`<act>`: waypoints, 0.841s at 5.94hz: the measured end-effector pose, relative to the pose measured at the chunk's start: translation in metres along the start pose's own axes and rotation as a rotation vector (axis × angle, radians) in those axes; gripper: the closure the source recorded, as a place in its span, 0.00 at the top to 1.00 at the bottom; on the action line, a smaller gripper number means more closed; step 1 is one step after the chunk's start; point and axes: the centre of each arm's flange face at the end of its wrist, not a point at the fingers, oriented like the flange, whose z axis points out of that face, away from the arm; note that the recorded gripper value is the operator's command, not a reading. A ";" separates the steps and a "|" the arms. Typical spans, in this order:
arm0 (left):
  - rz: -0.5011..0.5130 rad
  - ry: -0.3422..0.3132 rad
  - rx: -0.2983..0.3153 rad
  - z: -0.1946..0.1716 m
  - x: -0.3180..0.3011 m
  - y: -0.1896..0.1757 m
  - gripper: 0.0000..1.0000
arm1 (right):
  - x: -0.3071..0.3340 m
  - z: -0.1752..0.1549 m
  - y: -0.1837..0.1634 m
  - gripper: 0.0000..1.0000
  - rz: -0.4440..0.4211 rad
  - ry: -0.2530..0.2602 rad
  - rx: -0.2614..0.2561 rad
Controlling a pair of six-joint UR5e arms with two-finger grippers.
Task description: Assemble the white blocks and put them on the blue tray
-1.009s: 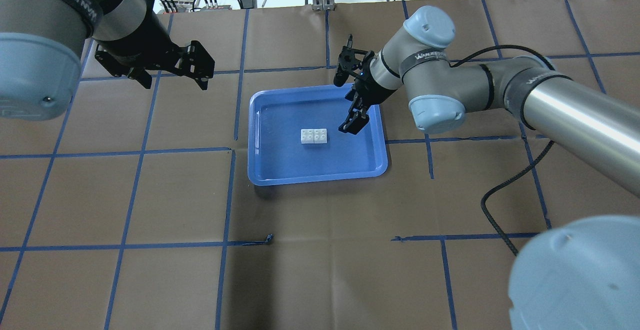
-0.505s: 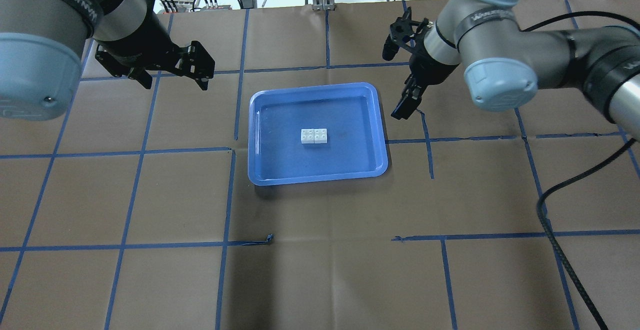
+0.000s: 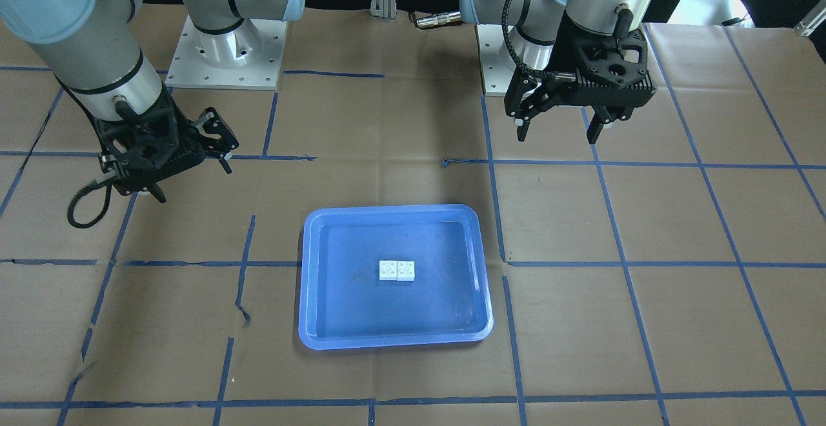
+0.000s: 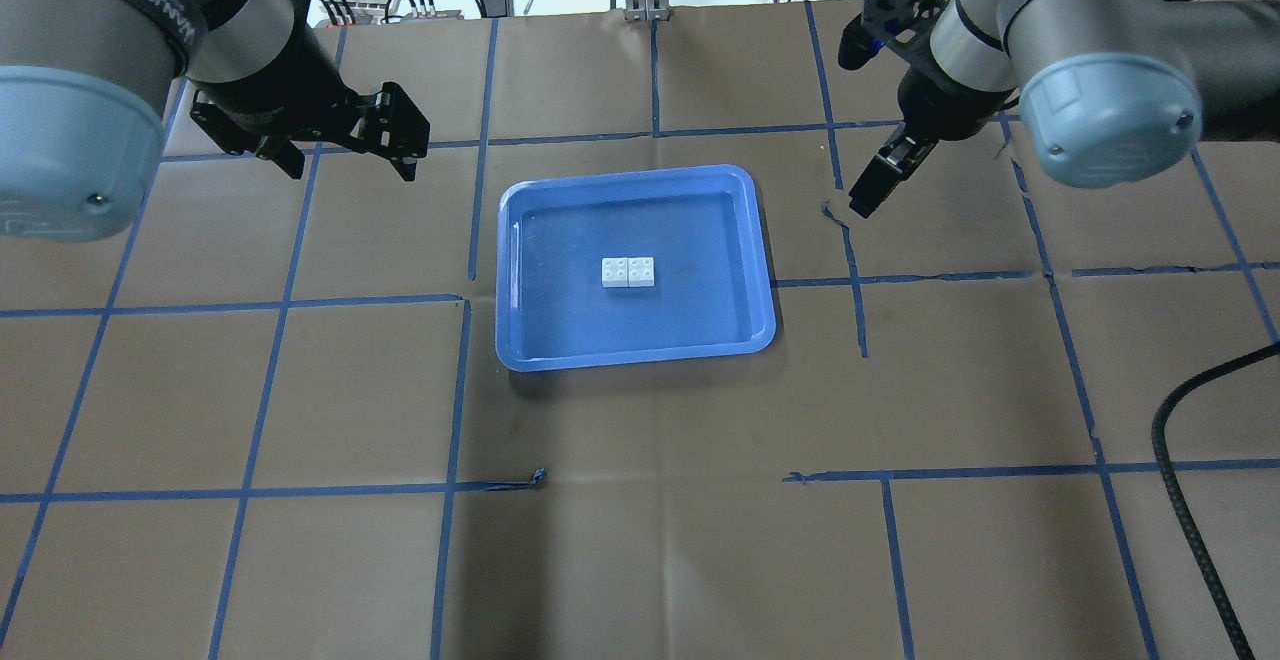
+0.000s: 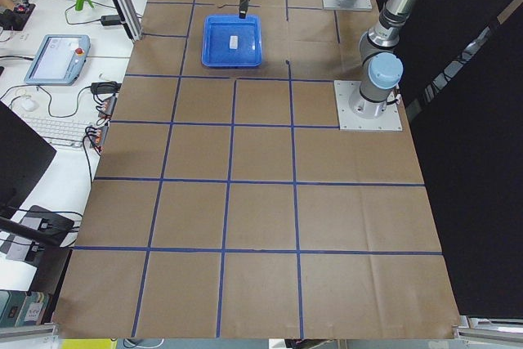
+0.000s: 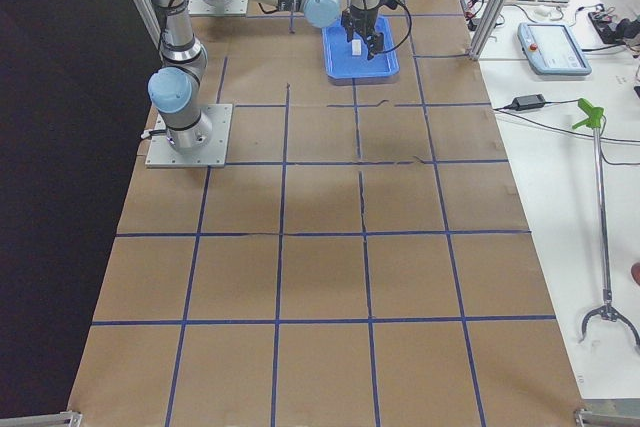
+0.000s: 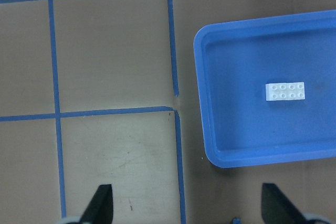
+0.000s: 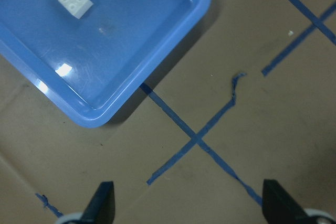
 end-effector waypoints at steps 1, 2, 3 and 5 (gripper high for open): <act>0.000 0.000 0.001 -0.001 0.000 0.000 0.99 | -0.003 -0.026 0.005 1.00 0.139 0.002 -0.048; 0.000 0.000 0.002 -0.001 0.000 0.000 0.99 | -0.011 -0.053 0.009 1.00 0.262 0.000 -0.082; 0.000 -0.001 0.002 -0.002 0.000 0.000 0.99 | -0.025 -0.071 0.011 1.00 0.342 -0.001 -0.099; 0.000 -0.003 0.001 -0.003 0.000 0.001 0.99 | -0.039 -0.074 0.010 1.00 0.367 -0.002 -0.109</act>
